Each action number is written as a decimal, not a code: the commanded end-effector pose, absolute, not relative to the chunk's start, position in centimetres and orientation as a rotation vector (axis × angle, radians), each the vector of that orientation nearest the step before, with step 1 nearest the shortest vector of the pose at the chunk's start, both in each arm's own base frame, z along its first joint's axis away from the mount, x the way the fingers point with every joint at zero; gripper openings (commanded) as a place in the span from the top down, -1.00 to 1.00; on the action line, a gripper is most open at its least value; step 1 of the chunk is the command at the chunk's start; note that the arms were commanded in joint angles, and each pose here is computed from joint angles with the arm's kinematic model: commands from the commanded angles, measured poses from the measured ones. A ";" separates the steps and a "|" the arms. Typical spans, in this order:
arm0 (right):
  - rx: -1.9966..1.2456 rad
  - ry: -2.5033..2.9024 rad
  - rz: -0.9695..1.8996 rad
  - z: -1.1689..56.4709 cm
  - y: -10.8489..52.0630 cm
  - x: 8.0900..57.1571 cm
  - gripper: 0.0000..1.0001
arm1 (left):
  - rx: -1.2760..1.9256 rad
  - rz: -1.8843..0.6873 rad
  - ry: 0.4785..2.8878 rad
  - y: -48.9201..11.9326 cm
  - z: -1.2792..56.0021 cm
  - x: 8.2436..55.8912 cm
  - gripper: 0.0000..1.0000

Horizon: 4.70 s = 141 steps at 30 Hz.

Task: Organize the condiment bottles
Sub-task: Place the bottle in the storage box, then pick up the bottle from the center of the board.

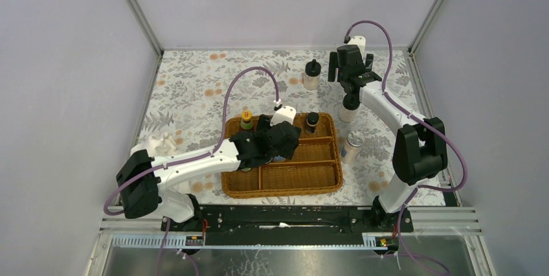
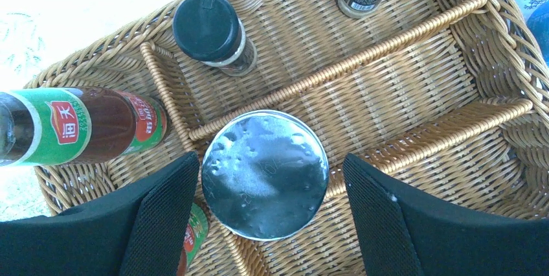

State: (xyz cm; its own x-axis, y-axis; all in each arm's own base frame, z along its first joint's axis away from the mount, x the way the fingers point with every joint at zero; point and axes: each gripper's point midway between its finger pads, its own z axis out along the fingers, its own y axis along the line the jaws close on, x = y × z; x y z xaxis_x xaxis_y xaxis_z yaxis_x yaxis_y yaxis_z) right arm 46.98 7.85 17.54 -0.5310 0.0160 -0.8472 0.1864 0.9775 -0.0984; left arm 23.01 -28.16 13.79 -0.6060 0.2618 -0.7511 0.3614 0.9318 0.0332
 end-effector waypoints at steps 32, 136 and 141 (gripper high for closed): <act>0.006 2.112 0.073 23.0 15.0 54.7 -0.85 | 0.122 -0.116 1.618 -30.0 40.3 32.4 -0.81; -0.231 2.130 0.163 22.3 20.0 54.3 1.00 | 0.017 -0.207 1.638 -26.7 37.2 36.8 -0.89; -0.236 2.091 0.158 24.7 20.1 52.4 1.00 | -0.011 -0.228 1.587 -24.4 40.0 36.1 -0.88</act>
